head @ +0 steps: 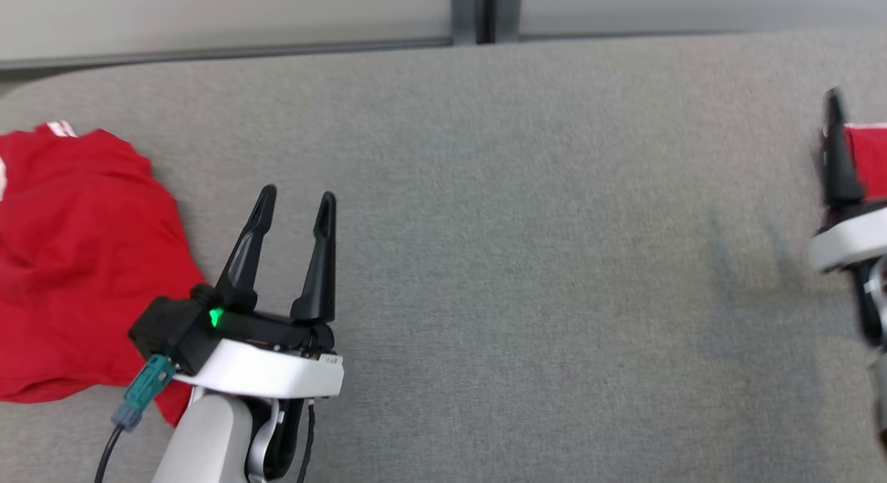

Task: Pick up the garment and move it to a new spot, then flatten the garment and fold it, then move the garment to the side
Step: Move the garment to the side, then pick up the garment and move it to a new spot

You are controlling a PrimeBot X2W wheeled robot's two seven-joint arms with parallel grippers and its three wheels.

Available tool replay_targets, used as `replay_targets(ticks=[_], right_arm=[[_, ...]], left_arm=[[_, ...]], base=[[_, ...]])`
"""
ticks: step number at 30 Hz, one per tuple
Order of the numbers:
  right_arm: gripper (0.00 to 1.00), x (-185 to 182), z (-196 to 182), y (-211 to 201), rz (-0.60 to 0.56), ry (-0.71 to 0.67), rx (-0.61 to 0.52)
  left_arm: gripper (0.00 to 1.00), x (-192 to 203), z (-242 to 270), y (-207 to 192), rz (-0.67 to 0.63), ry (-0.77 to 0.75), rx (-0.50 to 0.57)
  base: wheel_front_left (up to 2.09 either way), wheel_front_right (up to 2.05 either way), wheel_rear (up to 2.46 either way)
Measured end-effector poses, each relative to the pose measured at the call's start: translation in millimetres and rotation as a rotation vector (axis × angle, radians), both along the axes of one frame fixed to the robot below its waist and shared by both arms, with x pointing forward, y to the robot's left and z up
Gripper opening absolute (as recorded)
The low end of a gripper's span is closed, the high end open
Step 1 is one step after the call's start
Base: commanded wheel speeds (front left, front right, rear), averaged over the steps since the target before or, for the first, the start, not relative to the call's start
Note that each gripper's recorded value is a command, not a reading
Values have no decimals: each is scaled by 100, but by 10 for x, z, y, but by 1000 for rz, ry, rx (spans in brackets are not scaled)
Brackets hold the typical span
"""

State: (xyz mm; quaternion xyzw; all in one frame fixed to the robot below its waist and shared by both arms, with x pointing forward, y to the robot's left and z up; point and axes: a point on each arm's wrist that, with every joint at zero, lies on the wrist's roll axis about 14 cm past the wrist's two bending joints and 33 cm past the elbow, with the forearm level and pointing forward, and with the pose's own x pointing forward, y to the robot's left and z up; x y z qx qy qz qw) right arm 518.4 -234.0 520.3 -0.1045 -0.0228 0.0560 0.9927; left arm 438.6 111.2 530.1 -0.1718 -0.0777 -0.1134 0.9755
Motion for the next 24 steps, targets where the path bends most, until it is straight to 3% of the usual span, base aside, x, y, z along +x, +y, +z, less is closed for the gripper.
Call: replay_targets(ticks=[2, 9, 13, 24], right_arm=[[100, -93, 50, 249, 33, -24, 80], [100, -547, -25, 898, 139, -16, 201], [100, -787, -52, 1060, 141, -15, 272], [100, -1185, -249, 1106, 123, 29, 265]], left_arm=[[100, -97, 62, 108, 36, -10, 7], [100, -458, 139, 286, 95, -16, 15], [100, -614, 75, 310, 108, 6, 22], [100, -780, -121, 350, 129, 67, 46]], base=[[0, 0, 0], [0, 0, 0], [0, 0, 0], [0, 0, 0]])
